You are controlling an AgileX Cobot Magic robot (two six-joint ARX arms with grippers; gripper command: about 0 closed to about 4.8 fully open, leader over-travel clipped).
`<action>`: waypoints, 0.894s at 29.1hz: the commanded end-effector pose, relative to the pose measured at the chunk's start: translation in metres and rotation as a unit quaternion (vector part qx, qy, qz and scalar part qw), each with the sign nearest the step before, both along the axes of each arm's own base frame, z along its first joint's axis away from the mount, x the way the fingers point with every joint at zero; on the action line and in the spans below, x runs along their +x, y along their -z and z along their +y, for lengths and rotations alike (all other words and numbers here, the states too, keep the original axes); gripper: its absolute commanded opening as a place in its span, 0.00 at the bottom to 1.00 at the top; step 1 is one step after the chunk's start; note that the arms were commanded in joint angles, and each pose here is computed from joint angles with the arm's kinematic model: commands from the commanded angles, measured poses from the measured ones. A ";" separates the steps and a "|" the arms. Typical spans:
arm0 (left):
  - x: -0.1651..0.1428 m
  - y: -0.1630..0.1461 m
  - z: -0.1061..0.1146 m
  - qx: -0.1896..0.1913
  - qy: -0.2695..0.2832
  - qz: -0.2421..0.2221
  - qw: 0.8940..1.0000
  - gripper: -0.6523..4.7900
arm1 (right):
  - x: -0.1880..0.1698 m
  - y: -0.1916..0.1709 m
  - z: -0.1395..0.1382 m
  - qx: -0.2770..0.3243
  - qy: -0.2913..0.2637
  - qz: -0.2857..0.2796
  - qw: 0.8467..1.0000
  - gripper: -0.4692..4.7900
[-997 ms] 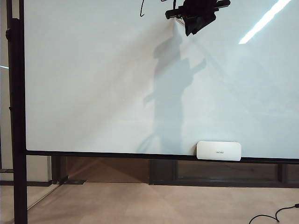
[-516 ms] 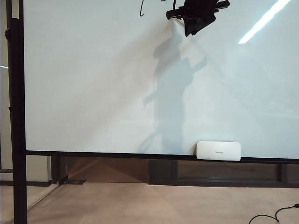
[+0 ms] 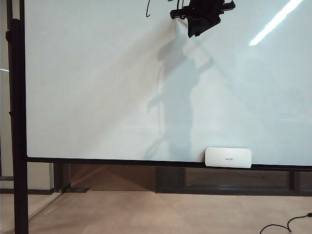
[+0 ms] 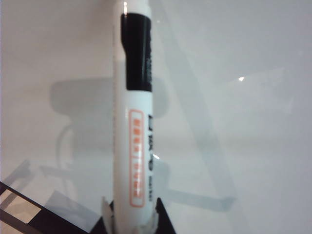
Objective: Reach to the right to find the marker pen, pick it up, and write the number 19 on the whiteboard.
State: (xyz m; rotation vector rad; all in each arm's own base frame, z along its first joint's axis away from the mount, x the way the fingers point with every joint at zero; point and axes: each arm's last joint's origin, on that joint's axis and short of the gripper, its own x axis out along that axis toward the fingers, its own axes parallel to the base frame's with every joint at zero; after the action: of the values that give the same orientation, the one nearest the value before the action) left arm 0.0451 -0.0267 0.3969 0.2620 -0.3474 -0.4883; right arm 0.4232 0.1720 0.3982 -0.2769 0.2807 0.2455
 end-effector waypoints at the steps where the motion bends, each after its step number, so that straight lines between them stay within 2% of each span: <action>1: -0.001 -0.001 0.000 -0.006 0.001 -0.005 1.000 0.11 | 0.004 0.001 0.001 0.006 -0.004 -0.008 1.000 0.08; 19: 0.000 -0.001 0.001 -0.008 -0.010 -0.002 1.000 0.11 | 0.008 0.005 0.006 0.020 -0.039 -0.014 0.999 0.08; 26: -0.008 -0.002 0.007 -0.019 -0.034 -0.006 0.999 0.11 | -0.014 -0.023 -0.001 0.026 -0.040 -0.026 0.999 0.08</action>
State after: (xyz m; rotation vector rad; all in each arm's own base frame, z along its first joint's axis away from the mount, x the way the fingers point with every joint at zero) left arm 0.0414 -0.0224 0.3967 0.2527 -0.3433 -0.4235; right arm 0.4209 0.1757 0.3995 -0.2641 0.2686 0.3315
